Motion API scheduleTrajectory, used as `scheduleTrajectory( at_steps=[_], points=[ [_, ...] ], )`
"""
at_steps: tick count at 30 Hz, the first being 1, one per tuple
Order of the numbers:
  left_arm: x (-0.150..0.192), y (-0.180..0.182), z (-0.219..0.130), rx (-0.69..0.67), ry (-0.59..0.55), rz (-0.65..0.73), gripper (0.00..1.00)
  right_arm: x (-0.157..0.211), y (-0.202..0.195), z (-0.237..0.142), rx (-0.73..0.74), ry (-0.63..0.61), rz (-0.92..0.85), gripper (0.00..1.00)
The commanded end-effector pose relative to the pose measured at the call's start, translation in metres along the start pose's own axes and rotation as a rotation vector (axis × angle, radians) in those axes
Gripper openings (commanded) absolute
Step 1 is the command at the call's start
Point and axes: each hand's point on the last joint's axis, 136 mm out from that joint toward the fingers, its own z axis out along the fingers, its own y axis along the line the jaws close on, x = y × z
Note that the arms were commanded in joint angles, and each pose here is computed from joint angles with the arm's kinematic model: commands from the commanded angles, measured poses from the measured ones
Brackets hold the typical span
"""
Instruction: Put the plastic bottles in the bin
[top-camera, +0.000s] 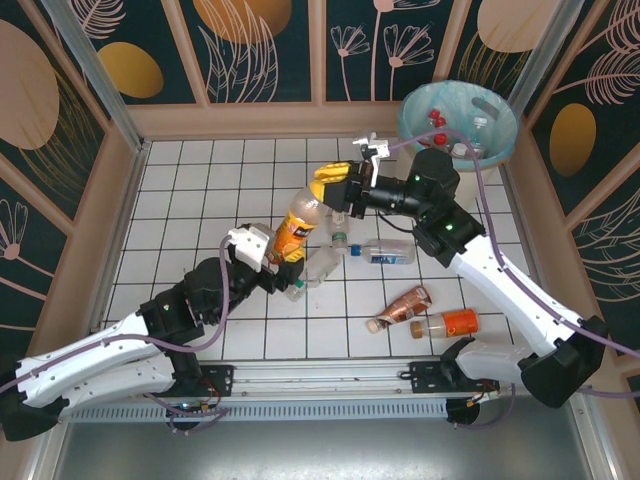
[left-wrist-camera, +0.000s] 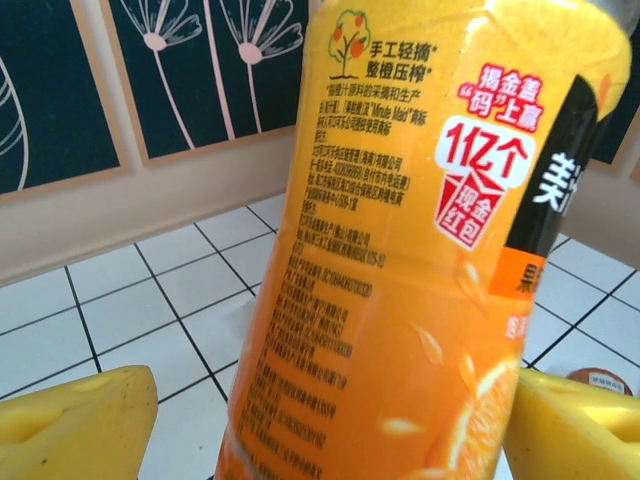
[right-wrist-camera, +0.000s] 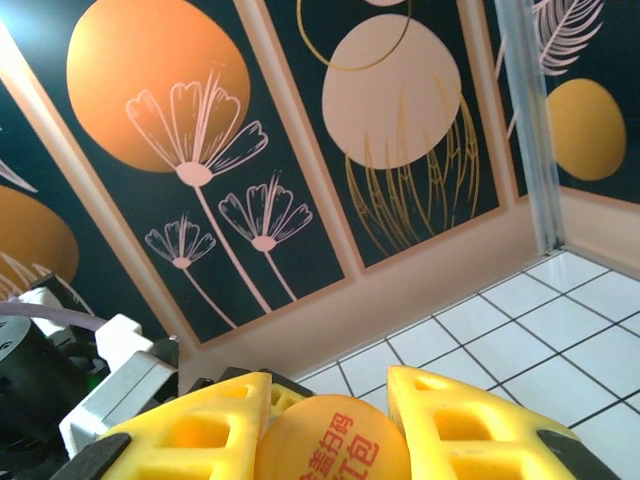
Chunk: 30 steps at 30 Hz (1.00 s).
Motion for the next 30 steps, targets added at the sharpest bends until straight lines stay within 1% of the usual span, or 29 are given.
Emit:
scheduleTrajectory(
  at_steps=[1,5,8,11,14,16,18,19,20,23,25,27,30],
  points=[
    [-0.019,0.006,-0.005,-0.025,-0.067,-0.018,0.88,-0.029,0.012,-0.011,0.033,-0.078,-0.052,0.03],
    [-0.023,0.012,-0.009,-0.047,-0.08,-0.038,0.89,-0.05,0.008,-0.019,0.116,-0.118,-0.094,0.03],
    [-0.025,0.018,-0.013,-0.078,-0.092,-0.057,0.89,-0.075,-0.005,-0.026,0.254,-0.143,-0.139,0.01],
    [-0.029,0.022,-0.016,-0.093,-0.108,-0.079,0.89,-0.111,-0.026,-0.04,0.459,-0.17,-0.204,0.0],
    [-0.036,0.02,-0.016,-0.084,-0.122,-0.097,0.89,-0.147,-0.053,-0.067,0.715,-0.204,-0.26,0.0],
    [-0.04,0.017,-0.013,-0.071,-0.126,-0.095,0.9,-0.17,-0.074,-0.092,0.902,-0.217,-0.291,0.0],
    [-0.045,0.011,-0.008,-0.054,-0.118,-0.086,0.9,-0.186,-0.092,-0.115,1.036,-0.21,-0.314,0.0],
    [-0.047,0.007,-0.005,-0.044,-0.111,-0.081,0.9,-0.195,-0.106,-0.133,1.121,-0.209,-0.32,0.0],
    [-0.047,0.003,-0.002,-0.033,-0.102,-0.076,0.89,-0.202,-0.113,-0.146,1.171,-0.21,-0.325,0.0],
    [-0.049,-0.009,0.011,0.002,-0.072,-0.072,0.89,-0.212,-0.142,-0.189,1.358,-0.194,-0.345,0.0],
    [-0.047,-0.018,0.02,0.03,-0.05,-0.069,0.89,-0.208,-0.163,-0.211,1.466,-0.161,-0.362,0.0],
    [-0.045,-0.027,0.028,0.055,-0.03,-0.065,0.89,-0.2,-0.182,-0.228,1.526,-0.136,-0.352,0.0],
    [-0.045,-0.033,0.037,0.063,-0.01,-0.087,0.88,-0.181,-0.209,-0.243,1.548,-0.104,-0.308,0.0]
  ],
)
